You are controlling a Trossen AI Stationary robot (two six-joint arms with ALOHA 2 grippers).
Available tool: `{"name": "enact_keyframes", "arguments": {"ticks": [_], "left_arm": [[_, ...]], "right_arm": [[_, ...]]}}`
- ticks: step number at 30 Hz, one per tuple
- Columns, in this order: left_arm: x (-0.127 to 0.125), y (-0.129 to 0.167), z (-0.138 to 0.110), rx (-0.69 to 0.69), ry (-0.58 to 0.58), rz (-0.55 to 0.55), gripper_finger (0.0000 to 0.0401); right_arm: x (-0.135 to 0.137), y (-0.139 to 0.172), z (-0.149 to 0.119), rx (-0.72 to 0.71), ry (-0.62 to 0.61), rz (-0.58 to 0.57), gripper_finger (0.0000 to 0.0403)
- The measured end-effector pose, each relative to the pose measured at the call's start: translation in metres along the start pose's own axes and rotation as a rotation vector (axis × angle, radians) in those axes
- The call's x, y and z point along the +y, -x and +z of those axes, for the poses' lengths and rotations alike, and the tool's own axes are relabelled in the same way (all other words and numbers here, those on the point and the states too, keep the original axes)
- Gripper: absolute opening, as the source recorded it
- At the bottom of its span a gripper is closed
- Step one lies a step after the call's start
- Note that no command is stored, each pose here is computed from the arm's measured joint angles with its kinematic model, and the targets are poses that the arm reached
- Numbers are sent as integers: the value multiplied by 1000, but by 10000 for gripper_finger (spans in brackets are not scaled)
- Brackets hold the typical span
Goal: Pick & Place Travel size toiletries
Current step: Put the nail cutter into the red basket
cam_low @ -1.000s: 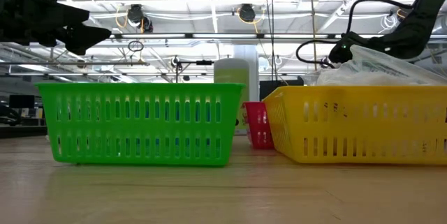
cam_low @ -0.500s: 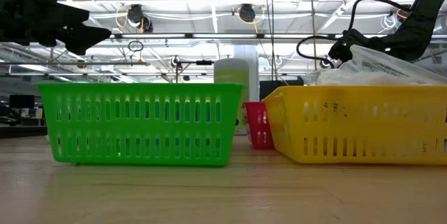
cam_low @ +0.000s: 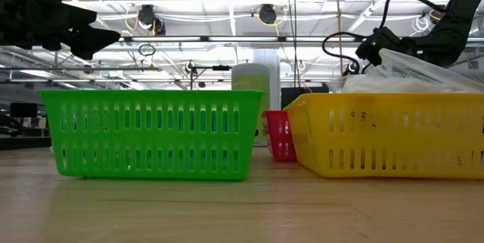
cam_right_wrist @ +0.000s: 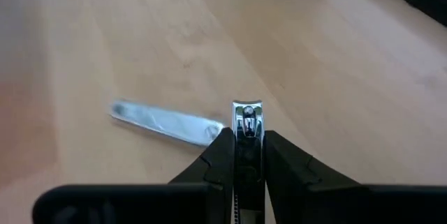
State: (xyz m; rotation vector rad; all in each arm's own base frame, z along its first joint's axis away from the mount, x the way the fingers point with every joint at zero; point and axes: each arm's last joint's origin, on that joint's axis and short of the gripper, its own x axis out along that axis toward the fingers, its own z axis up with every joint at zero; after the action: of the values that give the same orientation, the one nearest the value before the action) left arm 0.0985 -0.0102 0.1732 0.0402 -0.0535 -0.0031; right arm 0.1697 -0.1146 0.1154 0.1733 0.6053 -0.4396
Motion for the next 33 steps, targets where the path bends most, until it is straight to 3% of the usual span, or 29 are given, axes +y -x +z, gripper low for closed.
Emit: {"name": "enact_keyframes", "arguments": {"ticks": [10, 22, 33], "left_arm": [[0, 0, 0, 0, 0, -1, 347], [0, 0, 0, 0, 0, 0, 347], [0, 0, 0, 0, 0, 0, 347]], "right_arm": [[15, 1, 15, -148, -17, 241, 46], [83, 9, 25, -251, 65, 567, 46], [149, 23, 36, -250, 180, 592, 46]]}}
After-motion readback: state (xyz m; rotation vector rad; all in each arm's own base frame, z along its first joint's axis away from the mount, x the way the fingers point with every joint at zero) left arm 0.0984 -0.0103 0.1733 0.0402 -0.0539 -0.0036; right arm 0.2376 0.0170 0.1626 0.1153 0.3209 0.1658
